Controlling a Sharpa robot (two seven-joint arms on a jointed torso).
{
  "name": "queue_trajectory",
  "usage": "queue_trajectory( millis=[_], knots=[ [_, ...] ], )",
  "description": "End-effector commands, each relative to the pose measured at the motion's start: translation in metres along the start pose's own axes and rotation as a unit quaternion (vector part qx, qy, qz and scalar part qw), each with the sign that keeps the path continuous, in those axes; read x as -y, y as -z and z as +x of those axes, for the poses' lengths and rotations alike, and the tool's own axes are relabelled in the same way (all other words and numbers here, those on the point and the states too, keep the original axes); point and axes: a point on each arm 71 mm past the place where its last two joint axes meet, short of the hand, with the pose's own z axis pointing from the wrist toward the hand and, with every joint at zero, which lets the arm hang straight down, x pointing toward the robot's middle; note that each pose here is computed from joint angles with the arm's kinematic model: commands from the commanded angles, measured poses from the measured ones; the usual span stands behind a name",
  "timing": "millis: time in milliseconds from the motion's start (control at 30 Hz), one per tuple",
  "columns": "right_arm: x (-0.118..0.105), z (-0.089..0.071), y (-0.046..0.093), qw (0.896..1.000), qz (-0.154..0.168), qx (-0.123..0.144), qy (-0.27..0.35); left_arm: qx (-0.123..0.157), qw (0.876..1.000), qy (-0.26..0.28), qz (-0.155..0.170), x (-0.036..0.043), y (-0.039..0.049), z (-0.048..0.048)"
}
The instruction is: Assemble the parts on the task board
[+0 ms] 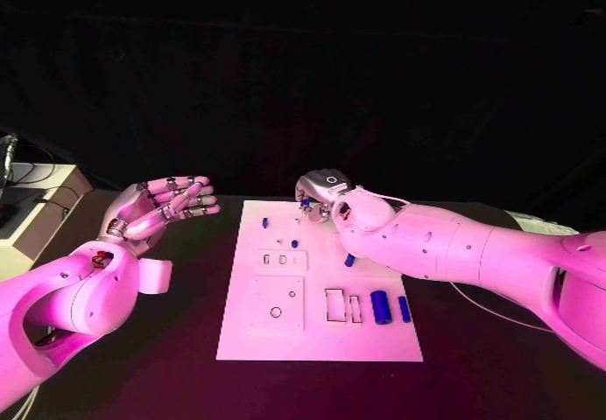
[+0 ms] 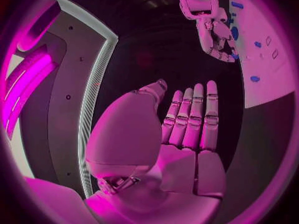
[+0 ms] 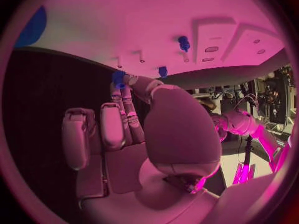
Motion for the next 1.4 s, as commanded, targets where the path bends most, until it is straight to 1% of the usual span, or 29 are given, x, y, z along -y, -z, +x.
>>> queue_trajectory(
  millis=[33,300,667,1000,1233,1400],
  knots=[
    [0.000,-0.001,-0.002,1.000,0.000,0.016,0.010,-0.011,1.000,0.002,0.005,0.0019,-0.0002,0.0031],
    [-0.001,0.004,-0.004,1.000,0.003,0.008,0.013,-0.013,1.000,0.002,0.005,0.0030,0.0000,0.0036],
    [0.002,0.009,-0.003,1.000,0.005,-0.012,0.017,-0.012,1.000,0.001,0.005,0.0033,0.0001,0.0022],
    [0.008,0.010,-0.003,0.999,0.013,-0.022,0.023,-0.012,1.000,0.001,0.004,0.0034,0.0001,0.0018],
    [0.008,0.013,-0.003,0.999,0.012,-0.030,0.024,-0.012,1.000,0.001,0.004,0.0035,0.0002,0.0018],
    [0.005,0.015,-0.003,0.999,0.008,-0.031,0.022,-0.012,1.000,0.001,0.004,0.0035,0.0002,0.0018]
  ],
)
